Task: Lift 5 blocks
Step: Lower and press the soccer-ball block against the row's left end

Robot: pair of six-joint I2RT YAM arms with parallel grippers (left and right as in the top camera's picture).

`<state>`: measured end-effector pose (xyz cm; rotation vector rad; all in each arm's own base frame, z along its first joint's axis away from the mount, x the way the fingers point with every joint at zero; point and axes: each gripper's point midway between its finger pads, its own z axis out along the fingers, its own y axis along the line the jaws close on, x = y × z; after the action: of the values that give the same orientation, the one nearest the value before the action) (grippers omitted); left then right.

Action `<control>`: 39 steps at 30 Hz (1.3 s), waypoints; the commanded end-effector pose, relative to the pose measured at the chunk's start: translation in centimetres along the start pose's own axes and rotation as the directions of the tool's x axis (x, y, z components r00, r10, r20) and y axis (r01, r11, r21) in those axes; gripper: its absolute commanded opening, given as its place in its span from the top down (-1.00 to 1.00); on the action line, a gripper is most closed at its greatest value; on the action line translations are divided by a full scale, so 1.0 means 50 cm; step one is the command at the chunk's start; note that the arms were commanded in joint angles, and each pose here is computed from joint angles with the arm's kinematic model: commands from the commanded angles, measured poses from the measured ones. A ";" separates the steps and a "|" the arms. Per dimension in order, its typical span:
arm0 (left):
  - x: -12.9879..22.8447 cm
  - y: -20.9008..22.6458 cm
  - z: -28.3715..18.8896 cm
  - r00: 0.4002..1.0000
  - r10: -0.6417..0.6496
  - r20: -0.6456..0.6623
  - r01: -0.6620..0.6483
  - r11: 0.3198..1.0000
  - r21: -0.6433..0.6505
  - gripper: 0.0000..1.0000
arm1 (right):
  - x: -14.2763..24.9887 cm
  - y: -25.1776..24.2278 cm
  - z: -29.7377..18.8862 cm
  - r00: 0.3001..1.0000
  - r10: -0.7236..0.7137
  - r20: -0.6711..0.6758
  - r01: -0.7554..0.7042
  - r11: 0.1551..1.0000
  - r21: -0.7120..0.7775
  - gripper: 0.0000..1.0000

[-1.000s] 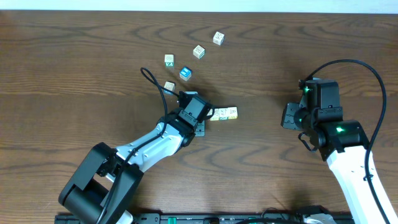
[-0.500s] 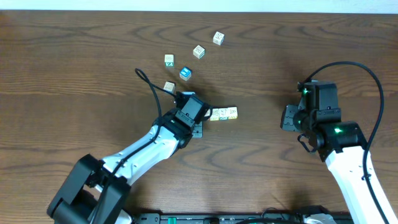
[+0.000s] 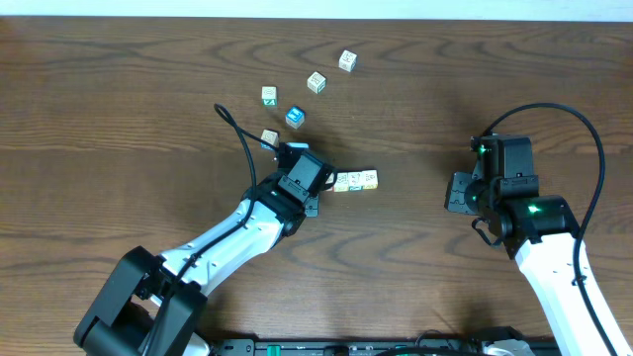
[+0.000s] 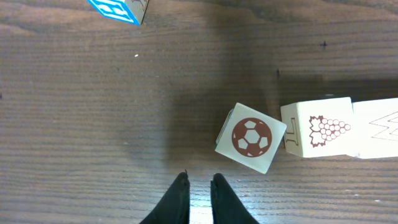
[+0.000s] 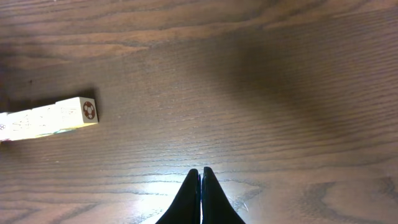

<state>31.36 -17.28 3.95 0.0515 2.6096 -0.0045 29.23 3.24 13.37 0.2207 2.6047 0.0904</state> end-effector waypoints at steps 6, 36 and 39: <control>-0.006 -0.005 0.005 1.000 0.008 -0.004 -0.008 1.000 -0.003 0.85 | -0.006 -0.006 -0.002 1.000 -0.004 0.018 0.004 1.000 0.005 0.97; -0.013 -0.050 0.027 1.000 -0.012 0.002 0.012 0.995 0.095 0.85 | -0.015 -0.003 -0.002 0.999 -0.003 0.038 0.003 1.000 0.000 0.97; -0.009 -0.050 0.027 1.000 -0.009 -0.005 0.010 0.995 0.095 0.85 | -0.015 -0.003 -0.002 0.999 -0.004 0.037 0.003 1.000 0.000 0.97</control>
<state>31.98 -19.42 2.82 0.0692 2.6151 -0.1262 29.84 3.33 13.72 0.2193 2.5758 0.0982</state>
